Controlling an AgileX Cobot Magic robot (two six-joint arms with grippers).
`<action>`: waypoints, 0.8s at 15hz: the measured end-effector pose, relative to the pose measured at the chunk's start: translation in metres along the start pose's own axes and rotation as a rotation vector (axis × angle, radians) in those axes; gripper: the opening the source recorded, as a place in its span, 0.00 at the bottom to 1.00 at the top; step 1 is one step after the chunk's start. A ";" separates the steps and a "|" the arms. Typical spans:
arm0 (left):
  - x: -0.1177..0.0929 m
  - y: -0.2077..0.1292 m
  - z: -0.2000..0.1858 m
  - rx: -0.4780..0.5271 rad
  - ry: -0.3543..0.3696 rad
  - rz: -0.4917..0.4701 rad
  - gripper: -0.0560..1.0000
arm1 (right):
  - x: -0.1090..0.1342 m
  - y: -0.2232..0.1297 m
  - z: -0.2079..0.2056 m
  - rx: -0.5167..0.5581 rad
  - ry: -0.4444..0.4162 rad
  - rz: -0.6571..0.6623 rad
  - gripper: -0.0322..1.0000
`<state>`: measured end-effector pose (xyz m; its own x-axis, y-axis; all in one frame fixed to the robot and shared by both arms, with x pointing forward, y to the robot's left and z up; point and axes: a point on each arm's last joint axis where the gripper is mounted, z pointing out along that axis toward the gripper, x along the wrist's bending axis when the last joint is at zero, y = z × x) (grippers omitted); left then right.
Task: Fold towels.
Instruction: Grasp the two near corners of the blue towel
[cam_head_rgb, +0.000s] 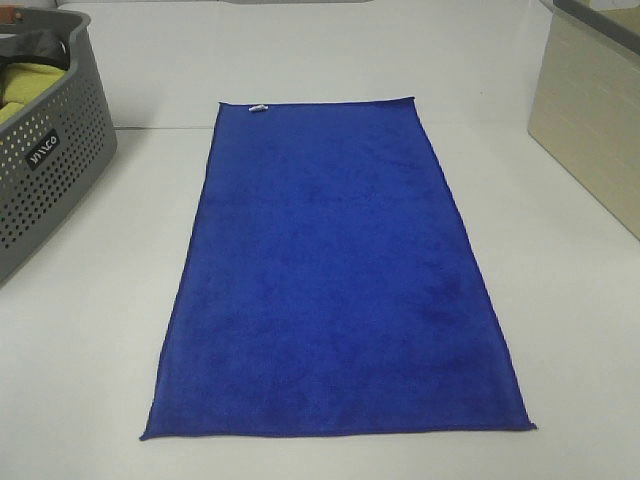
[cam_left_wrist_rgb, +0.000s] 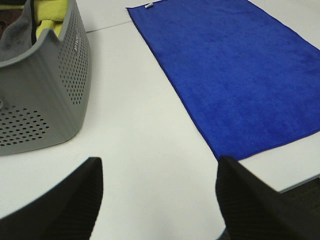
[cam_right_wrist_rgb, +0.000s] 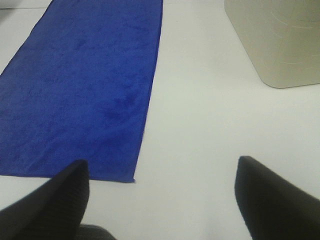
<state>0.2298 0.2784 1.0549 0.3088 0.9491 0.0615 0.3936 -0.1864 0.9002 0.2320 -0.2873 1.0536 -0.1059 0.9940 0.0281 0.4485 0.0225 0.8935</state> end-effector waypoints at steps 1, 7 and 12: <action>0.000 0.000 0.000 0.000 0.000 0.000 0.65 | 0.000 0.000 0.000 0.000 0.000 0.000 0.76; 0.000 0.000 0.000 0.000 0.000 0.000 0.65 | 0.000 0.000 0.000 0.000 0.000 0.000 0.76; 0.000 0.000 0.000 0.000 0.000 0.000 0.65 | 0.000 0.000 0.000 0.000 0.000 0.000 0.76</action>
<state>0.2298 0.2784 1.0549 0.3088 0.9491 0.0615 0.3936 -0.1864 0.9002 0.2320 -0.2873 1.0536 -0.1059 0.9940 0.0281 0.4485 0.0225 0.8935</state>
